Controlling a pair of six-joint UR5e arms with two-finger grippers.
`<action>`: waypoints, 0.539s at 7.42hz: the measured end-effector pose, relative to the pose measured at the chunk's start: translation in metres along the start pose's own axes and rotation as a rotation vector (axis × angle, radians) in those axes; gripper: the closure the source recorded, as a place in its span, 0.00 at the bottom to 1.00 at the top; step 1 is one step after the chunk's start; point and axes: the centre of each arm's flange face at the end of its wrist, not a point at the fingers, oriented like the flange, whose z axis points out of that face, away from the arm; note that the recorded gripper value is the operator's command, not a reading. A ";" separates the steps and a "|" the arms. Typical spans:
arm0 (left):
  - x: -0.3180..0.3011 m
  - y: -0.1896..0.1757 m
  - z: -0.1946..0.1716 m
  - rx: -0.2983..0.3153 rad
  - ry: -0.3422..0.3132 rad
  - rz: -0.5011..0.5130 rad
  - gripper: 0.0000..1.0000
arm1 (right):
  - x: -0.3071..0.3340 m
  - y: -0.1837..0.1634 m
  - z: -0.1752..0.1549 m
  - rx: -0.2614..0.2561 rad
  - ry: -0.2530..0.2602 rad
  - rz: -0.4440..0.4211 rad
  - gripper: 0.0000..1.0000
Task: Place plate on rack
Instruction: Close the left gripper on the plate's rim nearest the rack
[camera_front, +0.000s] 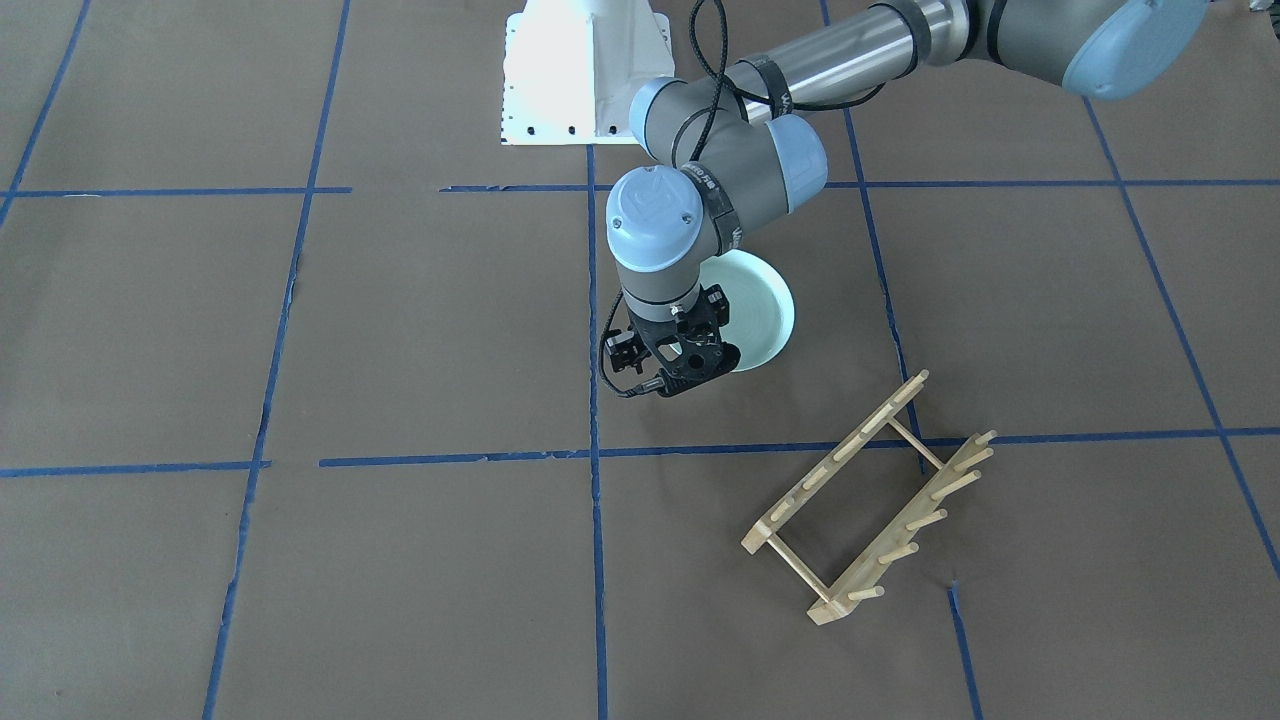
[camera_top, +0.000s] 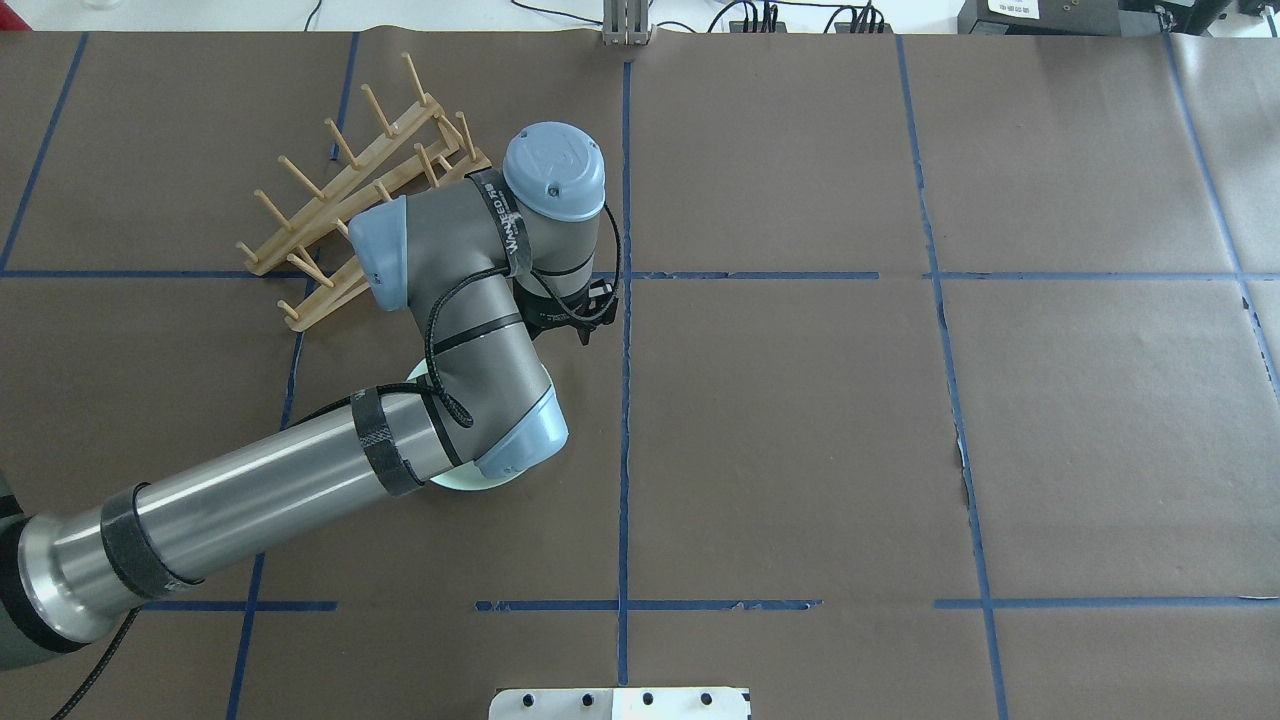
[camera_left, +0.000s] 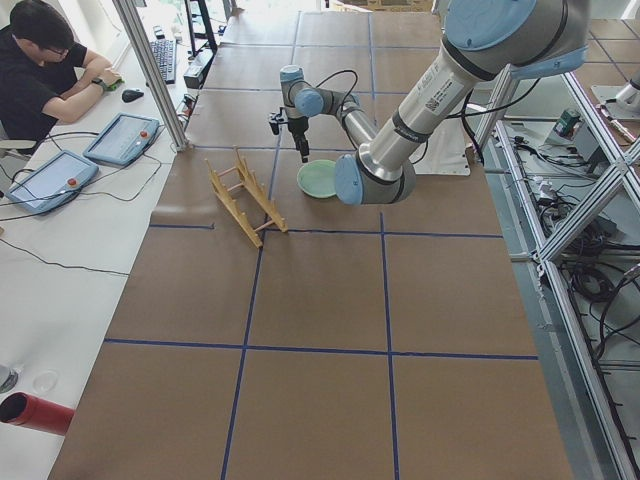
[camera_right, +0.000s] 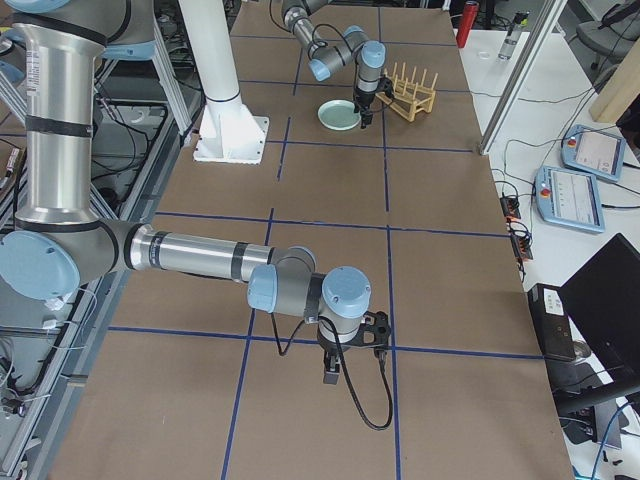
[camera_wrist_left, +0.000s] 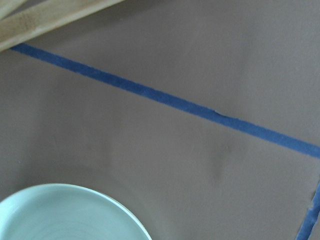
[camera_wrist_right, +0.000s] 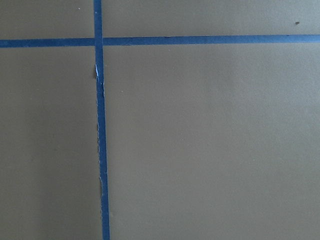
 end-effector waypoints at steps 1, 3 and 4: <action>0.000 0.005 0.004 -0.005 -0.004 -0.002 0.45 | 0.000 0.000 0.000 0.000 0.000 0.000 0.00; -0.001 0.011 0.011 -0.012 -0.013 -0.008 0.45 | 0.000 0.000 0.000 0.000 0.000 0.000 0.00; -0.003 0.012 0.014 -0.014 -0.018 -0.010 0.46 | 0.000 0.000 0.000 0.000 0.000 0.000 0.00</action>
